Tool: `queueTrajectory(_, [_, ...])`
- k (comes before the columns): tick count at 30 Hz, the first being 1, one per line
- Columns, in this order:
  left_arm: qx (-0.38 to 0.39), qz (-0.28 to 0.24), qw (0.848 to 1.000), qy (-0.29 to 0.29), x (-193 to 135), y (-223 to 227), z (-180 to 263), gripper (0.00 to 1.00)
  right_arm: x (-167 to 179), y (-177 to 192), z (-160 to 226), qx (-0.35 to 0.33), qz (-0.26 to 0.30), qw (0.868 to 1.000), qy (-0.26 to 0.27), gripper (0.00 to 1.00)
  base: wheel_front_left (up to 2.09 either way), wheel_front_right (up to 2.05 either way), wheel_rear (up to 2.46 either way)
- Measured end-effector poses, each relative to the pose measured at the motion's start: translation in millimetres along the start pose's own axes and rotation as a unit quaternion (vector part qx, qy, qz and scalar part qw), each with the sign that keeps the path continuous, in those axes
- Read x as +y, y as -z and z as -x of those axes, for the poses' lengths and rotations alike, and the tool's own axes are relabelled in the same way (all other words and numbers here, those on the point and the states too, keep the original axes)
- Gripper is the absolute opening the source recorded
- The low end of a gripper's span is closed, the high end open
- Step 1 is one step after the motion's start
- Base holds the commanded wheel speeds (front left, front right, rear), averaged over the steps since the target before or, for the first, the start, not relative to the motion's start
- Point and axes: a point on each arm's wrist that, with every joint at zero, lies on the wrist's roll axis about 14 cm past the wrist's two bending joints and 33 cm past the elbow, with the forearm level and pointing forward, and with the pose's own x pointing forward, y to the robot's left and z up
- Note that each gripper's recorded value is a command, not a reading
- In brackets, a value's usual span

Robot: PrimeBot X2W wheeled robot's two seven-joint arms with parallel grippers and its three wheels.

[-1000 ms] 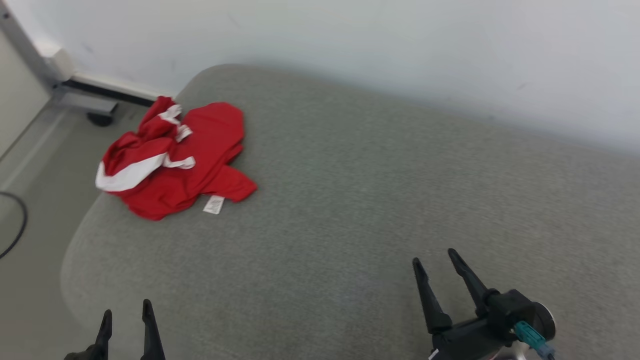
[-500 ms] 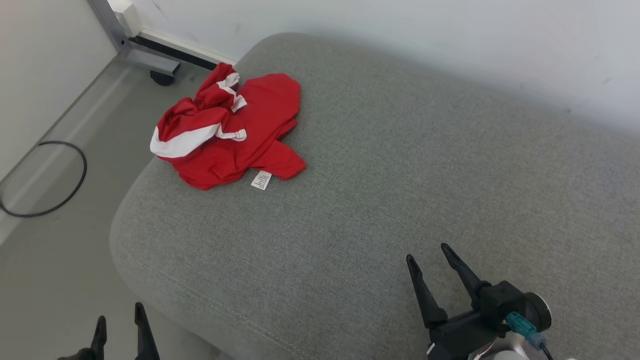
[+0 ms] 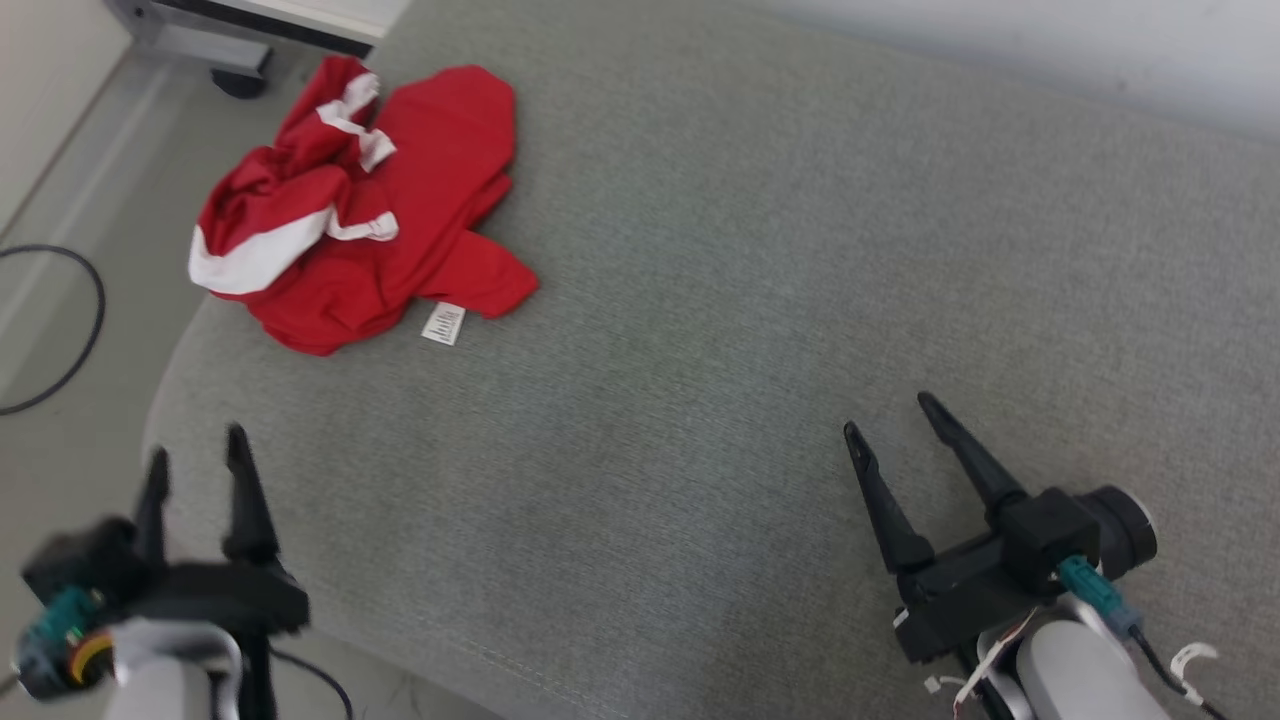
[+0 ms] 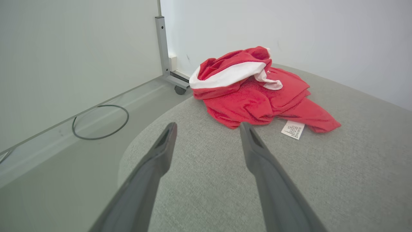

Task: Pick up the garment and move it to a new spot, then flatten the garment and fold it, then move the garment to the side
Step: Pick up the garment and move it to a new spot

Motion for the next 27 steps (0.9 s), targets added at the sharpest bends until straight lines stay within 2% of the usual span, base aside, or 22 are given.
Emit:
queueTrajectory(6, [-0.015,-0.048,0.998,0.031,-18,-23,-61,1.0,-24,1,-1,-0.014,0.009,1.0,0.009,1.0,0.0,0.0,0.0])
queueTrajectory(15, [0.027,-0.092,0.993,0.064,-43,-12,-129,1.0,-51,1,7,-0.029,0.014,0.999,0.03,1.0,0.0,0.0,0.0])
queueTrajectory(20, [0.101,-0.129,0.984,0.075,-52,25,-146,1.0,-57,10,15,-0.021,0.007,0.999,0.04,1.0,0.0,0.0,0.0])
queueTrajectory(27, [0.105,-0.163,0.979,0.058,-61,38,-165,1.0,-69,20,24,-0.012,-0.001,0.998,0.061,1.0,0.0,0.0,0.0])
